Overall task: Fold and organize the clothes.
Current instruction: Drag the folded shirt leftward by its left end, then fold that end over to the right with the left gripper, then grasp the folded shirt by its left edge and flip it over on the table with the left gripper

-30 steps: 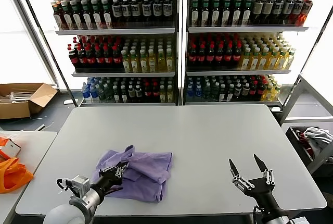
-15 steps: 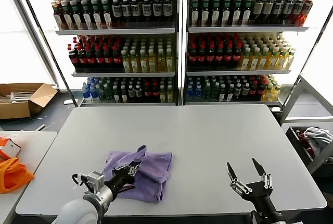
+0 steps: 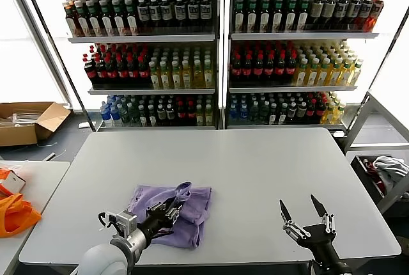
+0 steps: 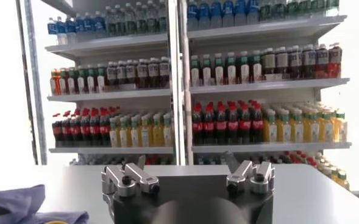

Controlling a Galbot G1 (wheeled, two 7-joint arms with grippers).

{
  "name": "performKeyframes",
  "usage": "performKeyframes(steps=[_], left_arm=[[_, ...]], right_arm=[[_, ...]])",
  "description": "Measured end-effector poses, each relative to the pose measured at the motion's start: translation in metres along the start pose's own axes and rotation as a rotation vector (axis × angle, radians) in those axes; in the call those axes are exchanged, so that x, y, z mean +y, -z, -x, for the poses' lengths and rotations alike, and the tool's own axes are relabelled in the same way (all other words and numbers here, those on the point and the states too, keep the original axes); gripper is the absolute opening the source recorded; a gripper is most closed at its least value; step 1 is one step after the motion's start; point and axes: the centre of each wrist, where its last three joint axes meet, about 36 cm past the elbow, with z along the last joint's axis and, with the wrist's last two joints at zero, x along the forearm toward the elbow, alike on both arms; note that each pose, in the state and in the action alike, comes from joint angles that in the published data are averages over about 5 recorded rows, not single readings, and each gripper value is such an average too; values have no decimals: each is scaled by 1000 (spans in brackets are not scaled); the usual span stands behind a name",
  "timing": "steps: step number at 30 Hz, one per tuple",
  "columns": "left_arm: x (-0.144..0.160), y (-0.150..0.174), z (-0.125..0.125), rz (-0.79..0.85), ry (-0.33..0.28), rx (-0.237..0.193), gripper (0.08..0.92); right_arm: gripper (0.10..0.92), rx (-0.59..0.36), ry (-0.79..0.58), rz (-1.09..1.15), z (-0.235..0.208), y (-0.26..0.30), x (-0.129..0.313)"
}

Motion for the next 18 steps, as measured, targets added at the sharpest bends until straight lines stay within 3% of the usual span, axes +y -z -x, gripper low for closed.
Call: performKeyframes(steps=[9,14,18], left_arm=[[1,23,-27,26,22,-69,649],[13,30,-45,33,81,-103,783],[31,23,-51,24,150,-96,820]], right_arm=[[823,-4,2,-7,-1,1,-2],[823,-12,10,-4,1,2,-1],[823,-24,20,-4,3,2,0]])
